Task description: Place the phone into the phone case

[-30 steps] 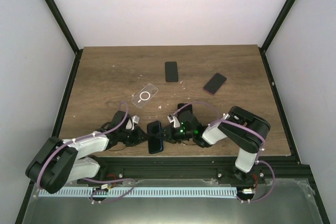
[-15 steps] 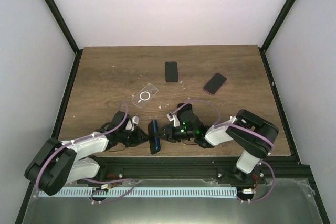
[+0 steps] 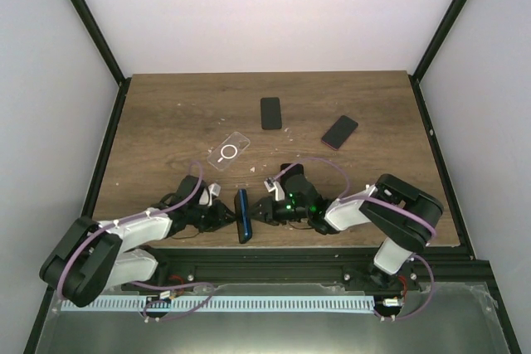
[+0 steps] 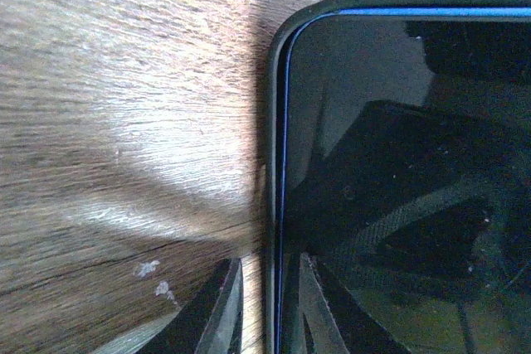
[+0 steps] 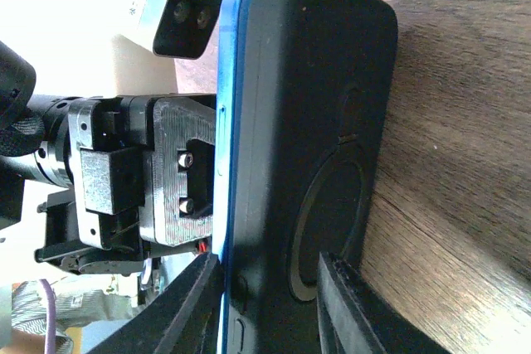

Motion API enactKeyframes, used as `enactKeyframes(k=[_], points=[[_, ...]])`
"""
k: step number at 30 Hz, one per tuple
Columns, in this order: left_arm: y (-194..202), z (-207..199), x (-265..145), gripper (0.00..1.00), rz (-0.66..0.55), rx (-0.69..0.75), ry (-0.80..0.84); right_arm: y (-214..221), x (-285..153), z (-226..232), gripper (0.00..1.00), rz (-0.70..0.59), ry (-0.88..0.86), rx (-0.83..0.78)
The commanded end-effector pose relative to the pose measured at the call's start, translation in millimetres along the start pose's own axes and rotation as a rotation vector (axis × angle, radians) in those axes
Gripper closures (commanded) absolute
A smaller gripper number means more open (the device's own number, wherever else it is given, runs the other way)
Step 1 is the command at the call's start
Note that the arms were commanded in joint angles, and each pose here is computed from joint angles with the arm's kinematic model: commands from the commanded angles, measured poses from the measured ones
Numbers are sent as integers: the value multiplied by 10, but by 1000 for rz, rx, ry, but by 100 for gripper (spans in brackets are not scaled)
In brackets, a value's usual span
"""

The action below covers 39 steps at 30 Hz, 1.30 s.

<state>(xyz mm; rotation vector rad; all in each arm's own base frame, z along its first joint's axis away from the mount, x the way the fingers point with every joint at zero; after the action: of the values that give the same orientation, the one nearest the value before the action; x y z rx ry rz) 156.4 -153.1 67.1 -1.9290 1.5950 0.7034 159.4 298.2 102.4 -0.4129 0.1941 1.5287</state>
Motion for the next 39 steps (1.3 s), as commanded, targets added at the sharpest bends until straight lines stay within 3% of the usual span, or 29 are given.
enactKeyframes(k=[1, 5, 9, 13, 18, 25, 29, 33, 39], points=[[6, 34, 34, 78, 20, -9, -21, -12, 39, 24, 65, 5, 3, -17], [-1, 34, 44, 78, 22, -7, -24, -17, 38, 23, 64, 2, 4, -17], [-2, 37, 50, 78, 26, -7, -27, -15, 28, 13, 54, -1, 7, -12], [-8, 34, 51, 78, 24, -6, -29, -27, 45, 0, 80, 3, 29, -17], [-17, 2, 27, 75, 14, -3, -17, -40, 50, -20, 97, -2, 46, -23], [-115, -192, -152, 58, -33, 27, 18, -67, -10, 51, 99, -20, 34, -55], [-208, -391, -419, 42, -85, 60, 91, -126, -209, 334, 99, -87, -30, -133], [-225, -761, -789, 25, -164, 181, 235, -155, -478, 682, 99, -171, -108, -231], [-144, -1224, -1163, 22, -213, 322, 515, -134, -842, 1212, 99, -264, -296, -355]])
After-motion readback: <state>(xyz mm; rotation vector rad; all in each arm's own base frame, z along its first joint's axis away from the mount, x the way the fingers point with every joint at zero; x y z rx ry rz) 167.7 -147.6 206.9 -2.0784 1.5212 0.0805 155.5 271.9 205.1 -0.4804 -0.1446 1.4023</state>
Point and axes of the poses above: each gripper's point midway between its finger pads, its own x axis out along the fingers, its own z axis along the line the jaws close on, y = z × x, the point moved 7 cm from there along -x, back along the fingers, and after that the axes turned 3 degrees about x, right-handed, at the moved point
